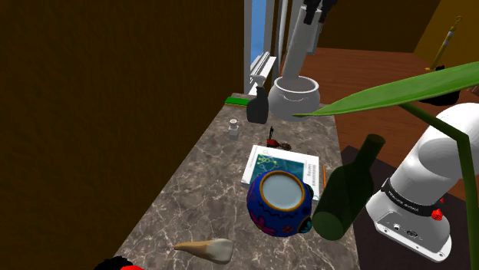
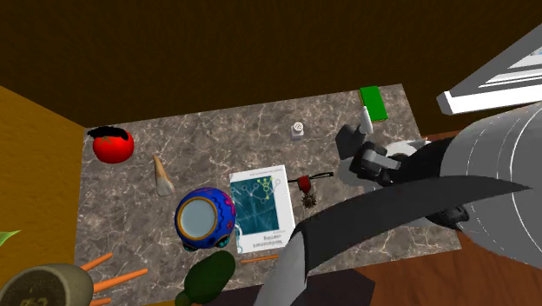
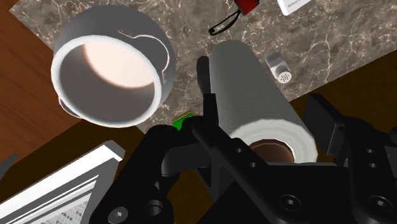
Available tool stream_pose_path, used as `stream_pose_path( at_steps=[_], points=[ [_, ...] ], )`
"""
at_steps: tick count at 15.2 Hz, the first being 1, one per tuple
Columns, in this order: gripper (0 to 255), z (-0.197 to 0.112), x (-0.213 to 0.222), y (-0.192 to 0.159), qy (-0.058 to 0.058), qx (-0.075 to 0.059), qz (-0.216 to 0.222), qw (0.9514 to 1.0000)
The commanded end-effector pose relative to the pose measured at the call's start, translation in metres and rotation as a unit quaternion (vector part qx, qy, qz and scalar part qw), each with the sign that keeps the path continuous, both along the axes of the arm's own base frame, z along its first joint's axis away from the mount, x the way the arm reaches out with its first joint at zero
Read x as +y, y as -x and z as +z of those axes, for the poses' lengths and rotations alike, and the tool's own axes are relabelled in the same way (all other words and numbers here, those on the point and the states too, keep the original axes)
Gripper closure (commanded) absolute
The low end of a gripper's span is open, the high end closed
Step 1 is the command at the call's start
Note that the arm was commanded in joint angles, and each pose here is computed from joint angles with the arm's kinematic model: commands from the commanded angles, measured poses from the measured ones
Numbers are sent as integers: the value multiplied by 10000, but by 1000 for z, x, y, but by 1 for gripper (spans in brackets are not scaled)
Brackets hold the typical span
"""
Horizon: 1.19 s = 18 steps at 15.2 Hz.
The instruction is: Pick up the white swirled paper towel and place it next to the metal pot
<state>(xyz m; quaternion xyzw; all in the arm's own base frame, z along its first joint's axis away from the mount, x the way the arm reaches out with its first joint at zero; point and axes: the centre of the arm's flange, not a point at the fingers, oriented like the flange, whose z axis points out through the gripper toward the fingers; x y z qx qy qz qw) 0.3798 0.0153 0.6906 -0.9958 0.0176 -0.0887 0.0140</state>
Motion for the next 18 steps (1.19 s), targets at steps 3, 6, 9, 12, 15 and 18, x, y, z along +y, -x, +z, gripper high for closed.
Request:
stream_pose_path(
  at_steps=[3,6,9,12,15,18],
  points=[
    [255,3,-46,26,-1,1,6,10000],
    [255,3,-81,45,-1,1,6,10000],
    [255,3,-116,64,-1,1,6,10000],
    [255,3,-151,83,-1,1,6,10000],
    [255,4,-186,101,-1,1,6,10000],
    [255,-7,-189,103,-1,1,6,10000]
  ],
)
